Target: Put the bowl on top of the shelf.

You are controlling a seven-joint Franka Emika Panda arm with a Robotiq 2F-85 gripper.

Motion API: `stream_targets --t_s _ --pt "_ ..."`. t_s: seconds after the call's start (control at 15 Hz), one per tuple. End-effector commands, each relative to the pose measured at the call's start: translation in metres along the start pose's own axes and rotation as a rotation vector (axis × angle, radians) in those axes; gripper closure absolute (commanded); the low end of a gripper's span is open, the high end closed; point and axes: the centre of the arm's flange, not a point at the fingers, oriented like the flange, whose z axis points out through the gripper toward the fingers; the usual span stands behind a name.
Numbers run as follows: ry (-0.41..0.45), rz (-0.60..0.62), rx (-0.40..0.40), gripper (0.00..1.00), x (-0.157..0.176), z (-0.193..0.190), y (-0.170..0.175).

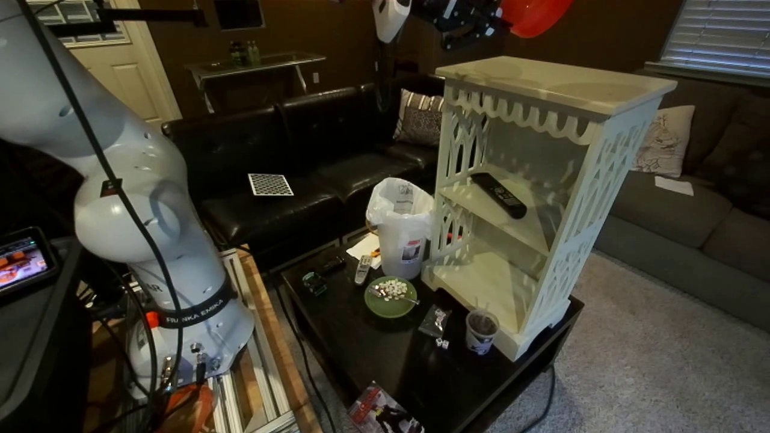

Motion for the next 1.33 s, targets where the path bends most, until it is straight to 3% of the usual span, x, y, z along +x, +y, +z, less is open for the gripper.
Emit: stream_targets --t_s 0.0,0.2,0.33,0.73,0.93,1.27 --pt "-0.001 -0.001 -0.001 0.99 -0.001 0.0 0.0" --pt "-0.113 0.033 -0.078 0.99 -0.025 -0.01 -0.038" --pt "-0.141 0.044 -0.142 0.99 -0.038 -0.01 -0.049" --pt "-0.058 -0.041 -0.171 0.99 -0.069 -0.012 -0.077" --pt "-0.007 -0.177 -0.157 0.99 -0.073 -0.034 -0.119" --pt "0.013 -0.432 -0.27 0.99 -0.083 -0.053 -0.172"
